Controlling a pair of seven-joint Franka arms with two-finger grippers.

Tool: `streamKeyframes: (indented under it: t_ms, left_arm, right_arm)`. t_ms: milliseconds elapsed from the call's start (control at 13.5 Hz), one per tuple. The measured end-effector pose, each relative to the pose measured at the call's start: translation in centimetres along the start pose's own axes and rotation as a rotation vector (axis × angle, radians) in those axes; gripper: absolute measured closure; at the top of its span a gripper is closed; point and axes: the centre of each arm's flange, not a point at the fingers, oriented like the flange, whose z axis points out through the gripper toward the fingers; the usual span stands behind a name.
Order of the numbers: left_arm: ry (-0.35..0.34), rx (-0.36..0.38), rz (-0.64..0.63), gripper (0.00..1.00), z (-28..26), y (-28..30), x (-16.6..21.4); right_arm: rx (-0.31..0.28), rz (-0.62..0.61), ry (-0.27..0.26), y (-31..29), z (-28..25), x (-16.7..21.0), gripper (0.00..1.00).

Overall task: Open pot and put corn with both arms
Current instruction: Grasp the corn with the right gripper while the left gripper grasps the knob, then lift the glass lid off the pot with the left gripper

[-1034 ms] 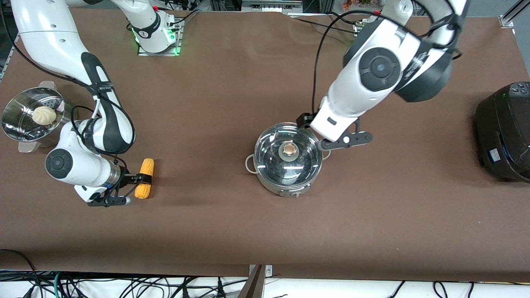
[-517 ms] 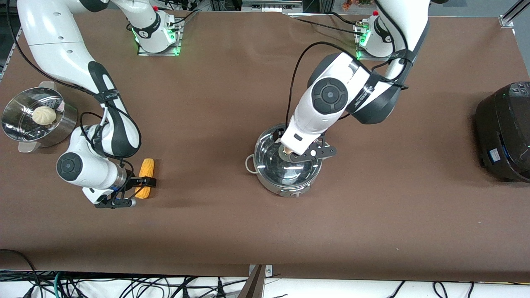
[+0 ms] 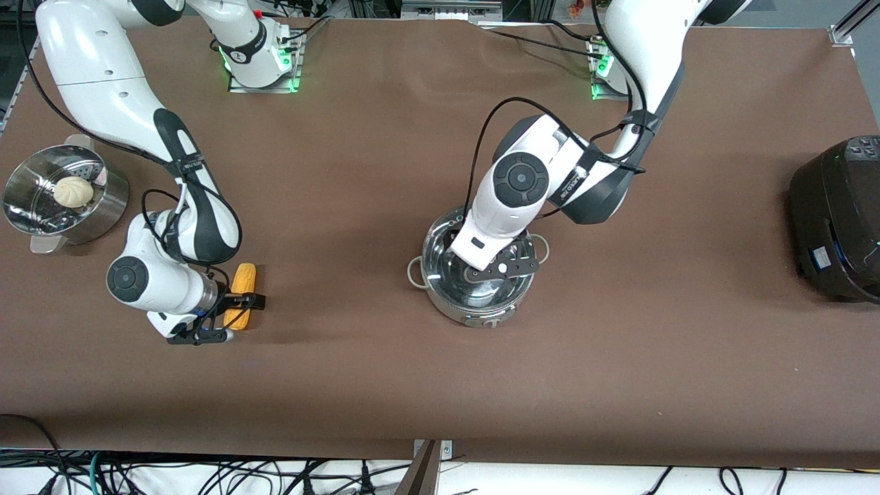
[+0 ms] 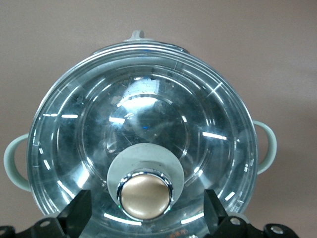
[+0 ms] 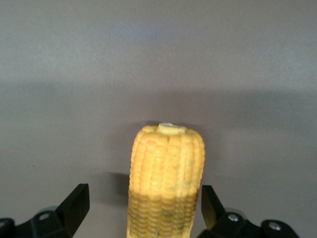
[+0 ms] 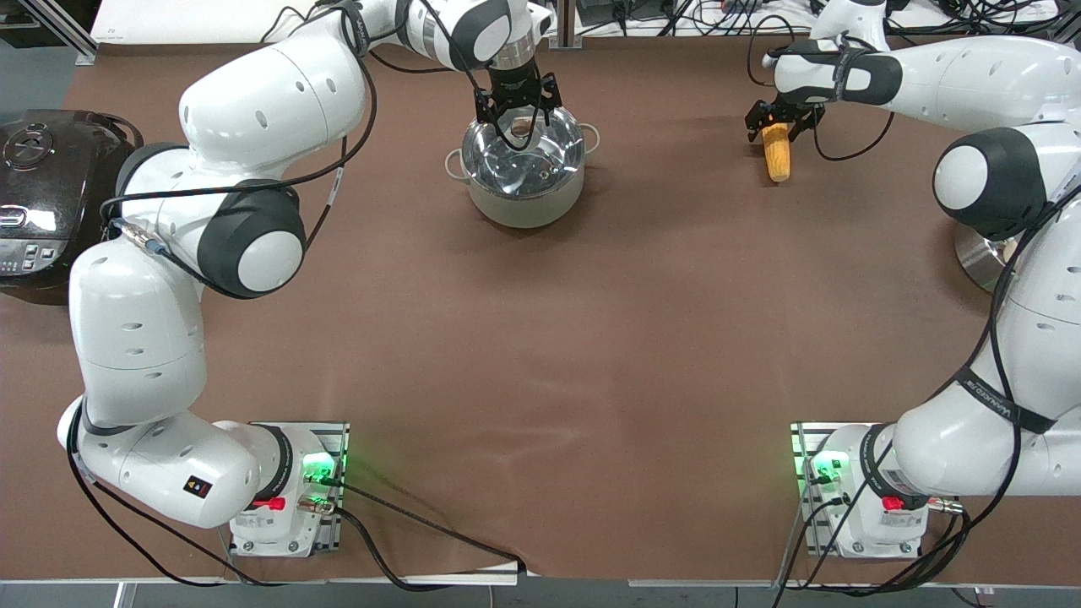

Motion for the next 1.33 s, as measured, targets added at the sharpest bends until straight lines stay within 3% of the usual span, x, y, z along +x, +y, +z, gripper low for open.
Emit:
streamKeyframes:
  t_ms: [222, 369, 591, 739, 887, 961, 1108, 1330]
  left_arm:
    - [0.000, 0.004, 0.000, 0.03, 0.2, 0.0, 0.0]
    - [0.000, 0.006, 0.000, 0.18, 0.3, -0.1, 0.1]
    - [-0.007, 0.011, -0.002, 0.22, 1.0, -0.1, 0.2]
    - [-0.012, 0.015, -0.003, 0.26, 1.5, -0.2, 0.3]
    - [-0.009, 0.012, -0.004, 0.46, 1.3, -0.1, 0.3]
    - [-0.008, 0.012, -0.003, 0.50, 1.3, 0.0, 0.3]
    - [-0.007, 0.012, -0.004, 0.50, 1.3, 0.0, 0.3]
    - [-0.002, 0.009, -0.006, 0.50, 1.0, -0.1, 0.5]
  right_arm:
    - [0.000, 0.000, -0.003, 0.0, 0.5, -0.3, 0.00]
    - [0.000, -0.001, -0.002, 0.0, 0.5, -0.3, 0.06]
    - [0.000, -0.002, 0.003, 0.0, 0.3, -0.2, 0.42]
    - [0.000, -0.002, 0.011, 0.0, -0.2, 0.0, 0.55]
    - [-0.002, -0.002, 0.014, 0.0, -1.6, 0.2, 0.55]
    - [-0.003, -0.002, 0.014, 0.1, -2.6, 0.3, 0.56]
    - [-0.006, -0.003, 0.015, 0.0, -5.4, 0.4, 0.64]
    - [-0.013, -0.005, 0.012, -0.2, -10.4, 0.0, 0.64]
